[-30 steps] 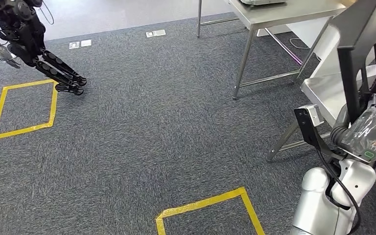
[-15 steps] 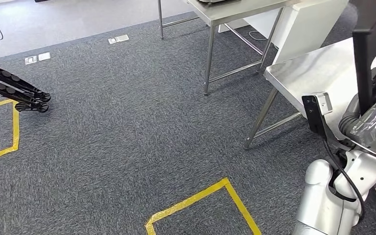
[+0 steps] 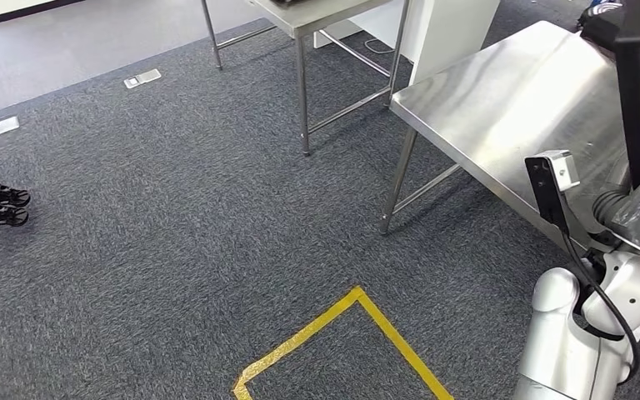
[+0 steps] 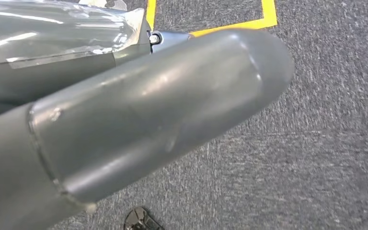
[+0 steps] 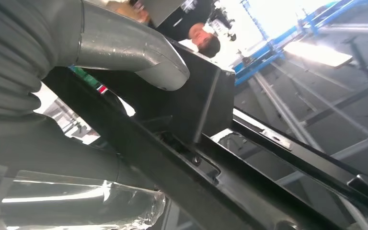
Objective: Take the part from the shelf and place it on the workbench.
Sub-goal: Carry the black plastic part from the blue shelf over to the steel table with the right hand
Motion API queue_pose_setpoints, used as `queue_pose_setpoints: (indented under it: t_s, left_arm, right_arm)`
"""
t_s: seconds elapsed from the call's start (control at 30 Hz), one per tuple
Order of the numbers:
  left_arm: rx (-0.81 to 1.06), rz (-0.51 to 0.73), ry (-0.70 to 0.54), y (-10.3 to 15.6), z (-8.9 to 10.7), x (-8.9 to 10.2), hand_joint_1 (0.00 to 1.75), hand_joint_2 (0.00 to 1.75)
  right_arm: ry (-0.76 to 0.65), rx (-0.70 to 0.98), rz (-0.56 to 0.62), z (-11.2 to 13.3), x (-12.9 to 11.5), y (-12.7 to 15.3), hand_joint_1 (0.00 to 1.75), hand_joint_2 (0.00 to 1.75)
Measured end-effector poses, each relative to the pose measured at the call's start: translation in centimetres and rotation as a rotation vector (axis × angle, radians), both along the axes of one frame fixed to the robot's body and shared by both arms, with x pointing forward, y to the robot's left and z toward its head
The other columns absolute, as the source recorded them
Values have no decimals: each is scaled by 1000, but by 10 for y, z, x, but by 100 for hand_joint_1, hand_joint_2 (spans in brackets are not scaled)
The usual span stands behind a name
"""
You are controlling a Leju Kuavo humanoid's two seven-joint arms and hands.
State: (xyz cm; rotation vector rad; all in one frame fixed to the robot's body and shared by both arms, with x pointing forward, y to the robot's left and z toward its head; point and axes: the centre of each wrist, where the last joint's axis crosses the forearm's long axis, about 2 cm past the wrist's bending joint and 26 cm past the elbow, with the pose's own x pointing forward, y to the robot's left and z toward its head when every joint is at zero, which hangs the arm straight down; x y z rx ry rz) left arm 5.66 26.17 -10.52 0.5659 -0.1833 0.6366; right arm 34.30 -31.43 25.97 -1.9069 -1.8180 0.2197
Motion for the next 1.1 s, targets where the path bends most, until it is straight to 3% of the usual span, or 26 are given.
queue_pose_setpoints:
  t_s: [0.23, 0.6, 1.1]
  left_arm:
    - [-8, -4, -10, 1, 0, -2, 0, 0]
    - [-10, -14, -19, 1, 0, -1, 0, 0]
    - [-17, -28, -66, 5, -1, 0, 0, 0]
  right_arm:
    - [2, -3, 0, 0, 0, 0, 175, 175]
    - [-3, -105, -38, 2, -6, -29, 175, 175]
    - [8, -161, -60, 0, -12, -46, 175, 175]
